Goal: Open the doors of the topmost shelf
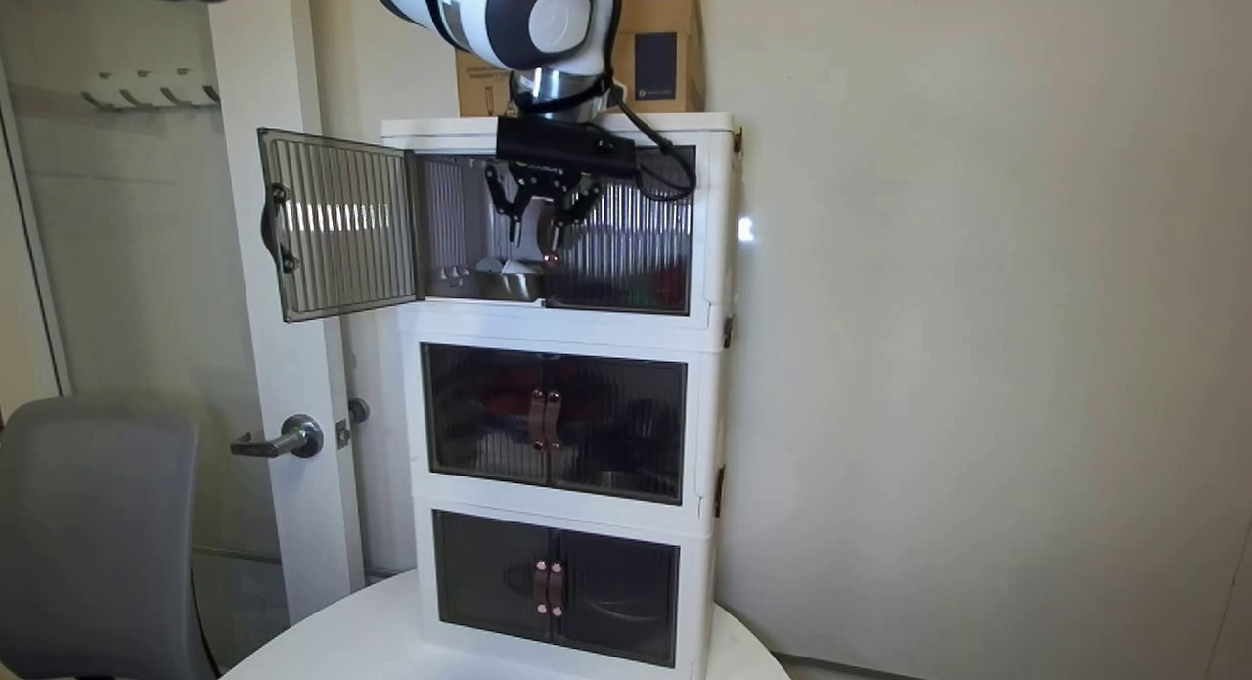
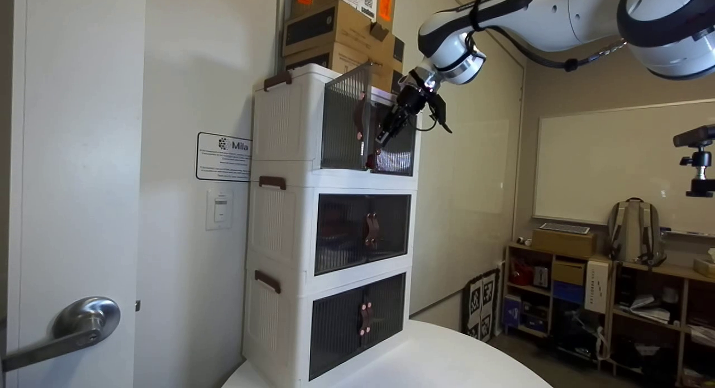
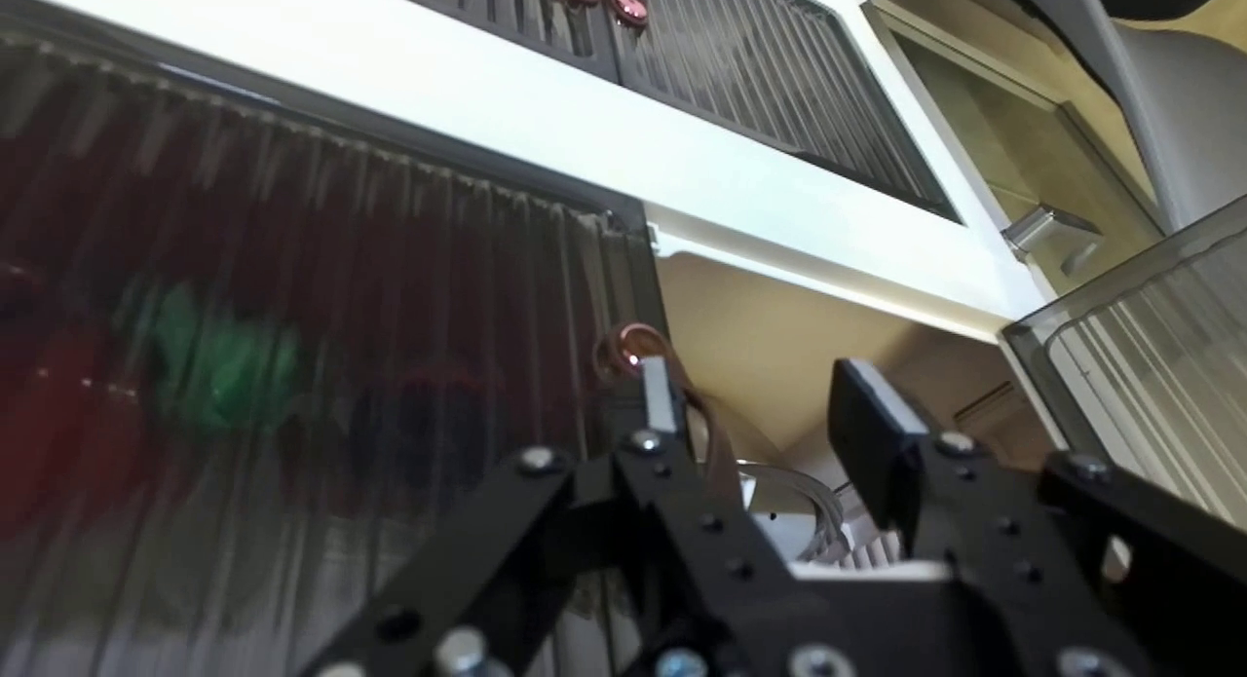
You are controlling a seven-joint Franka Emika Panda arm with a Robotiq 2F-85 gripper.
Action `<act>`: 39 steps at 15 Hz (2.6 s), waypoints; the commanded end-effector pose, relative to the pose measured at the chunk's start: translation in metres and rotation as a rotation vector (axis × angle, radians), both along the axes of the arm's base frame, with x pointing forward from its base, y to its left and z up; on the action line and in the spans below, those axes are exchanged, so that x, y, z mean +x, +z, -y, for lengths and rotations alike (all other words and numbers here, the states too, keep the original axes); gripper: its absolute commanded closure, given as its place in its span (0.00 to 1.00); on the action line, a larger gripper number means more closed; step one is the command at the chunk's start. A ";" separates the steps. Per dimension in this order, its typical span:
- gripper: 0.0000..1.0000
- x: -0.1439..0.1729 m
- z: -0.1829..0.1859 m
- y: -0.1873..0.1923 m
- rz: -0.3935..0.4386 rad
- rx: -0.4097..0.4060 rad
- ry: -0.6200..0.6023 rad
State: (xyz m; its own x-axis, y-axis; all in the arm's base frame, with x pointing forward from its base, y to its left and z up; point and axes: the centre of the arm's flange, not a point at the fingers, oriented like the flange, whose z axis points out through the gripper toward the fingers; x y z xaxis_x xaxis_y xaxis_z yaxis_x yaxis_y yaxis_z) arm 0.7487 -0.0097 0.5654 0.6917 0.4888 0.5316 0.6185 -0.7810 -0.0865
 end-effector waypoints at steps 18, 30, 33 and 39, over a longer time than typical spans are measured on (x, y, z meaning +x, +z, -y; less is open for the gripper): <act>0.92 -0.079 0.006 0.010 0.143 -0.106 -0.303; 0.40 -0.167 0.003 0.018 0.165 -0.136 -0.688; 0.19 -0.163 -0.018 0.010 0.280 -0.158 -0.792; 0.00 -0.145 -0.052 0.008 0.505 -0.202 -0.890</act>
